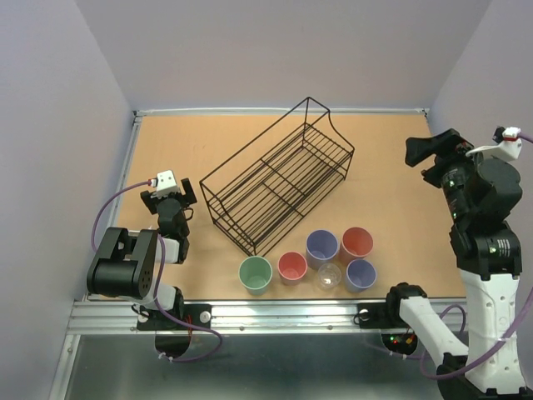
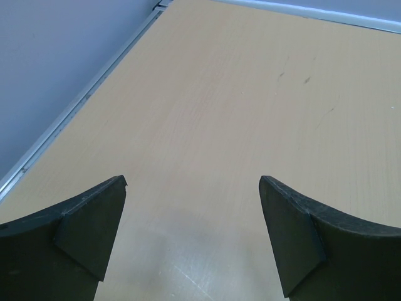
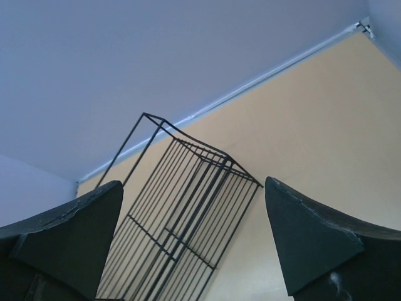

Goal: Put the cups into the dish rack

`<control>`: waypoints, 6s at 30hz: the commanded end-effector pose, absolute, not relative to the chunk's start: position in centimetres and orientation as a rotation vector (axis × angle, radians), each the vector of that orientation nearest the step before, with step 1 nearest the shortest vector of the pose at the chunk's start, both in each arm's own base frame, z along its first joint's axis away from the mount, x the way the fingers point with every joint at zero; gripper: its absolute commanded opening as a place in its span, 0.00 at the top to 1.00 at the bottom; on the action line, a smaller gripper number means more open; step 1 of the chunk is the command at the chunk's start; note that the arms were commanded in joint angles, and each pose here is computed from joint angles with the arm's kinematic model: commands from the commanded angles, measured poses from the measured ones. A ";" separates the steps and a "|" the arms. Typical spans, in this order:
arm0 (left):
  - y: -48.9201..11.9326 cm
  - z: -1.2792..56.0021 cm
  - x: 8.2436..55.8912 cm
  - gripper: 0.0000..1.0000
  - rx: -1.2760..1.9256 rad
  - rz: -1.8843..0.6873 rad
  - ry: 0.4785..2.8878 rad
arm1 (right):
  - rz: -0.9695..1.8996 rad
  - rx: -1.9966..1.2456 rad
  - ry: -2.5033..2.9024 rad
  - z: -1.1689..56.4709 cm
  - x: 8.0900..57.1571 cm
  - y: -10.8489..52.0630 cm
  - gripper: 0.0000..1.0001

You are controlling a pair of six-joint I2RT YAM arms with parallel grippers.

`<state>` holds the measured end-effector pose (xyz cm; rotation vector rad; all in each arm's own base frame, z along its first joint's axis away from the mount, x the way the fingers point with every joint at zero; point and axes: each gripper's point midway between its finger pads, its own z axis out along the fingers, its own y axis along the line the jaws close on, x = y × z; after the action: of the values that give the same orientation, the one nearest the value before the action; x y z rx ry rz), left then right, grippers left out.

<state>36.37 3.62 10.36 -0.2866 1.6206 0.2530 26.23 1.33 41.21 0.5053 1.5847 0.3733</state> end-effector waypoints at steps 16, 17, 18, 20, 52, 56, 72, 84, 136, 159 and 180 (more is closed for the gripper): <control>3.7 17.5 37.0 0.01 -0.328 0.191 1.333 | 0.574 0.575 2.207 29.9 20.5 6.4 0.00; 3.7 17.6 37.0 0.01 -0.329 0.192 1.332 | 0.601 0.552 2.283 28.3 20.4 7.0 0.00; 3.7 17.5 37.0 0.01 -0.329 0.192 1.332 | 0.634 0.495 2.326 27.4 19.7 7.7 0.00; 3.7 17.6 37.0 0.01 -0.328 0.191 1.332 | 0.734 0.453 2.312 26.9 18.9 9.0 0.00; 3.7 17.5 37.0 0.01 -0.329 0.192 1.333 | 0.575 0.743 2.561 13.3 15.0 7.3 0.23; 3.7 17.5 37.0 0.01 -0.329 0.193 1.333 | 0.524 0.751 2.558 12.5 16.6 6.7 0.28; 3.6 17.5 37.2 0.01 -0.331 0.188 1.341 | 0.496 0.741 2.591 10.9 19.8 6.6 1.00; 3.8 19.8 39.1 0.02 -0.336 0.241 1.460 | 0.201 0.692 2.462 21.1 22.2 2.3 1.00; -34.3 52.6 14.0 0.01 0.036 -1.808 1.412 | 1.580 0.004 1.569 49.6 15.1 16.6 1.00; -32.1 56.5 13.3 0.01 -0.005 -1.887 1.178 | 1.603 -0.069 1.605 48.5 14.0 17.1 1.00; -33.0 55.8 12.3 1.00 0.075 -1.887 1.221 | 1.561 0.006 1.602 47.3 15.8 16.6 1.00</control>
<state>13.52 -35.86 52.22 0.0641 1.3510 -1.8810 15.22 16.79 47.86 0.0153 1.6224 1.5938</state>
